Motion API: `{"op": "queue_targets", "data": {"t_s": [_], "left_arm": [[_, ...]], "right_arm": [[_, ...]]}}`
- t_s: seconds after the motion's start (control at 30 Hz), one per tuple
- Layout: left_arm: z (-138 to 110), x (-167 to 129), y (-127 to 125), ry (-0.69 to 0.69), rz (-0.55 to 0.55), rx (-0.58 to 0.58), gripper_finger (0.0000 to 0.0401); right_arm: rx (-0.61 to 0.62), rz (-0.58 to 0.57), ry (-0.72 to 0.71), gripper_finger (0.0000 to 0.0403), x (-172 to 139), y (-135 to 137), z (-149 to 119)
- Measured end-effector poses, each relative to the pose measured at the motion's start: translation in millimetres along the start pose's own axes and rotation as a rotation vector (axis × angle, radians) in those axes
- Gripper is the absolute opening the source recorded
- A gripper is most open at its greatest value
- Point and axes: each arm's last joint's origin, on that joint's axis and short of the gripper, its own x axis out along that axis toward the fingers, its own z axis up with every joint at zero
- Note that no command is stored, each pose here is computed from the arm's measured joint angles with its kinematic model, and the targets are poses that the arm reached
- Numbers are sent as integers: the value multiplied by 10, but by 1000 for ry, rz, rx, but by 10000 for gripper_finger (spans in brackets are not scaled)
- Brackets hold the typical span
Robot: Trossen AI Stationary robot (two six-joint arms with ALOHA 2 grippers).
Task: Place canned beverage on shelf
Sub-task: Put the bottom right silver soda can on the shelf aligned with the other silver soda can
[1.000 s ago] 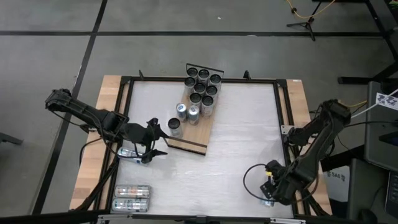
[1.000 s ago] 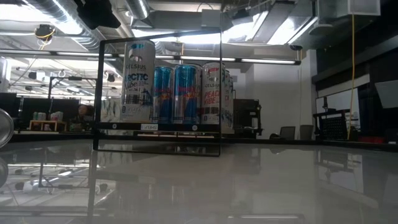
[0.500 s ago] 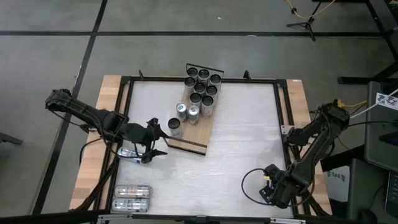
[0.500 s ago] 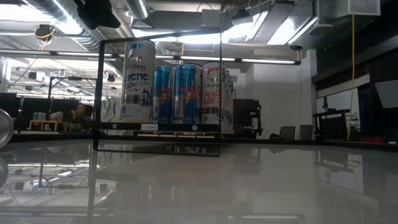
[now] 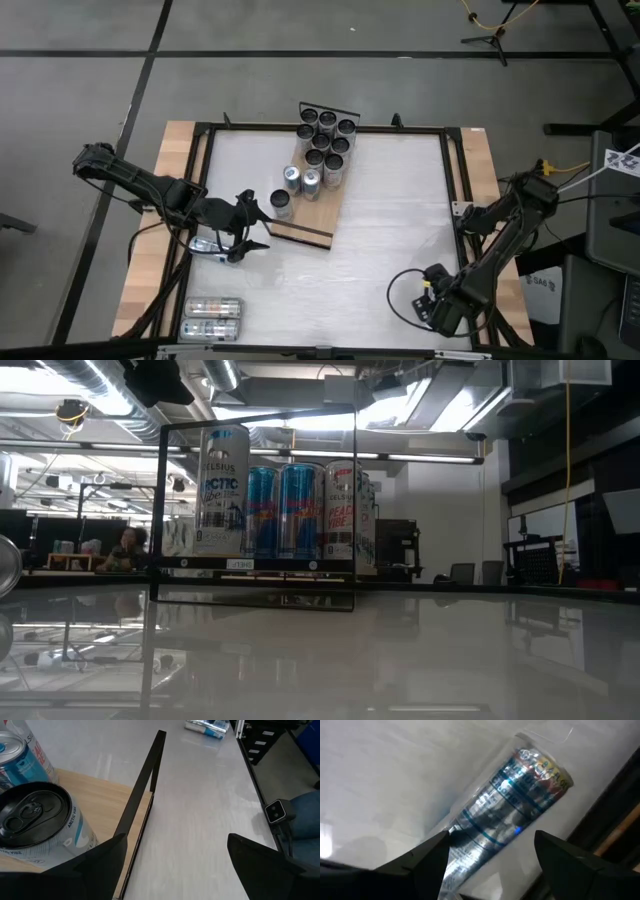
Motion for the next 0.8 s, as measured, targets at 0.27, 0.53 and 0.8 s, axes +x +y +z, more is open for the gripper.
{"op": "queue_targets", "data": {"t_s": [0.27,0.53,0.8], "left_arm": [[1,-1,0,-1,0,-1,337],[1,-1,0,0,0,-1,337],[1,-1,0,0,0,0,337]], "right_arm": [[12,-30,-37,285,126,43,1],[16,-38,-66,285,223,83,-1],[71,-16,-128,285,260,99,29]]}}
